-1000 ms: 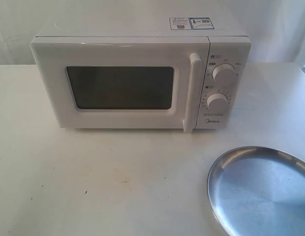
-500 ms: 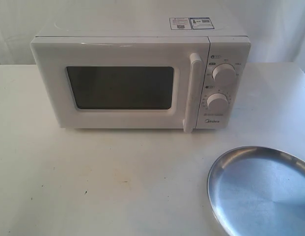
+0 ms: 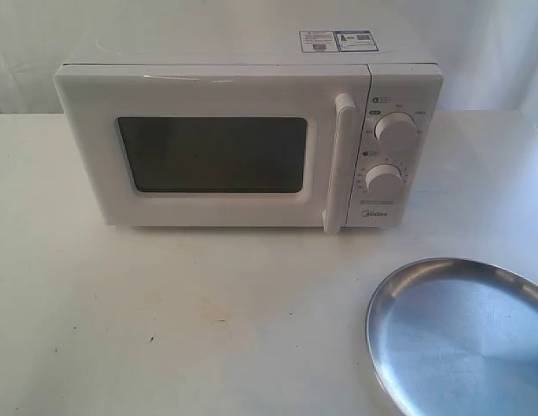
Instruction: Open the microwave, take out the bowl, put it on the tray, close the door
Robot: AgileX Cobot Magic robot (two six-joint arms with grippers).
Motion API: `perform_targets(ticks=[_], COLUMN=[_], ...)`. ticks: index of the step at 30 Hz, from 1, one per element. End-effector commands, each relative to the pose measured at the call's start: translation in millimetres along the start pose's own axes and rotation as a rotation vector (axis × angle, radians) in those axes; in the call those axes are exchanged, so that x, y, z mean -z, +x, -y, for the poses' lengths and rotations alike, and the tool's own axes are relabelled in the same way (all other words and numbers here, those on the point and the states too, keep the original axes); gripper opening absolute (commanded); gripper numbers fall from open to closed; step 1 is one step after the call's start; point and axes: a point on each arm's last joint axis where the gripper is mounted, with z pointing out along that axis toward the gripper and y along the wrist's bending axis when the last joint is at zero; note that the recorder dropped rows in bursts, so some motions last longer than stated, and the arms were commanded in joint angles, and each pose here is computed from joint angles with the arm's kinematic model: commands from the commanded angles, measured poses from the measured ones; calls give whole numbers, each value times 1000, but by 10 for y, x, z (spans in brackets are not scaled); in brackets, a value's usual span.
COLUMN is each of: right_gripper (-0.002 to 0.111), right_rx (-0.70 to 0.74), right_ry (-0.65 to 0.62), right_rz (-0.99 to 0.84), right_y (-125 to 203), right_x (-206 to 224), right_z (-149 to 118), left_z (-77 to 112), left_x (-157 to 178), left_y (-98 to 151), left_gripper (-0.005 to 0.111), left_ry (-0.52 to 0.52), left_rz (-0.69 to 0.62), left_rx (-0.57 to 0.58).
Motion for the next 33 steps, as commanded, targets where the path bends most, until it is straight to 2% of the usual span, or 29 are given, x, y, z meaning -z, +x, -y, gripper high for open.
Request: perform_targets(ticks=[1, 5, 7, 11, 14, 18, 25, 31, 33], right_gripper=[0, 0, 0, 0, 0, 0, 0, 0, 0], right_rx=[107, 220, 266, 267, 298, 236, 269, 268, 243], right_ry=[-127, -228, -274, -310, -372, -298, -350, -514, -469], right_rz=[-10, -104, -212, -439, -530, -532, -567, -545, -533], right_y=[-208, -214, -83, 370, 744, 1058, 1381, 1385, 1335], right_x=[-208, -553, -768, -1101, -1250, -1377, -1631, -1703, -1731], right_z=[-170, -260, -257, -137, -45, 121, 213, 176, 287], left_z=[1, 1, 1, 1, 1, 1, 1, 1, 1], left_x=[3, 3, 3, 3, 3, 3, 3, 3, 3], left_y=[-10, -10, -10, -10, -10, -10, -10, -10, -10], left_gripper=[0, 0, 0, 0, 0, 0, 0, 0, 0], left_ry=[3, 3, 3, 3, 3, 3, 3, 3, 3], left_rz=[4, 4, 4, 4, 4, 4, 4, 4, 4], left_rx=[6, 6, 6, 6, 6, 6, 6, 6, 6])
